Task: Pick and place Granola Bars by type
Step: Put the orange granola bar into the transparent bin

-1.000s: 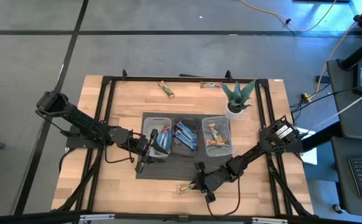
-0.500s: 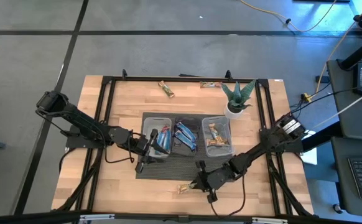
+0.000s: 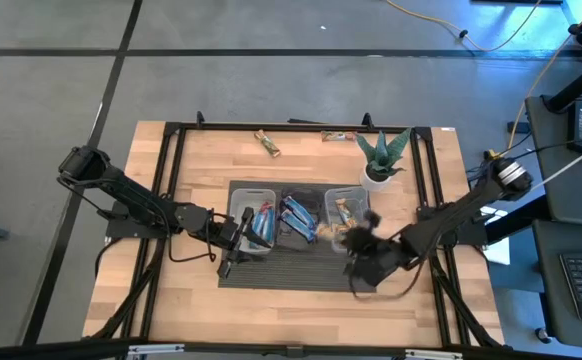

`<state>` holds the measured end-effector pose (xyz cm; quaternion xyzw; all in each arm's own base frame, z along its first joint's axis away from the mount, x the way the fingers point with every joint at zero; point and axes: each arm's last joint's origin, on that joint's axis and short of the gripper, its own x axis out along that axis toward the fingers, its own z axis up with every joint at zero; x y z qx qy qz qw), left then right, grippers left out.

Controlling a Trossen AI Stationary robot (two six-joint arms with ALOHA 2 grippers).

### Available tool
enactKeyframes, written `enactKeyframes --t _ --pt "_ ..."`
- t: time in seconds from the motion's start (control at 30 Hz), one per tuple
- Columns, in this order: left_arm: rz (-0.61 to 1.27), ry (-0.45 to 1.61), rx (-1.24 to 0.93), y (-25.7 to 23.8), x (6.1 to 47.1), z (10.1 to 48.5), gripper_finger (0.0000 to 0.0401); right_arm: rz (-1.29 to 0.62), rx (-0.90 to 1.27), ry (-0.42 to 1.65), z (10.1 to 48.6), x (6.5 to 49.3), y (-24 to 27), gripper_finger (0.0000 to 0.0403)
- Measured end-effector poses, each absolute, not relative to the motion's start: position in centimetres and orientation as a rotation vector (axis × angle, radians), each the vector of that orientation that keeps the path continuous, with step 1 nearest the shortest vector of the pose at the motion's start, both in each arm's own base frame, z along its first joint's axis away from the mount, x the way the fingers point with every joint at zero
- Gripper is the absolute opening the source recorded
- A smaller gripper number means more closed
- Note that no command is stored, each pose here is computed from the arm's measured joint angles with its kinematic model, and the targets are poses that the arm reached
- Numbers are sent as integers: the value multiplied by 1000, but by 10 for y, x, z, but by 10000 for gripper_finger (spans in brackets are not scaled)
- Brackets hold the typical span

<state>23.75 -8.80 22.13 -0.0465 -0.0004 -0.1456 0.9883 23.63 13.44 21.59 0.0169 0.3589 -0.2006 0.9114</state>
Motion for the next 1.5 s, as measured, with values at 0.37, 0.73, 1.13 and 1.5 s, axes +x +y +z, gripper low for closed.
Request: enactKeyframes --t 0.37,0.73,1.13,1.5 --pt "-248 14 -90 -87 238 220 148 -724 83 785 181 226 102 91" --pt "-247 21 -88 -87 238 219 148 -803 165 774 154 223 81 91" --pt "-247 20 -89 -87 238 219 148 -741 237 818 147 224 81 93" --pt "-256 30 -168 -87 238 219 151 -741 270 786 148 229 78 150"
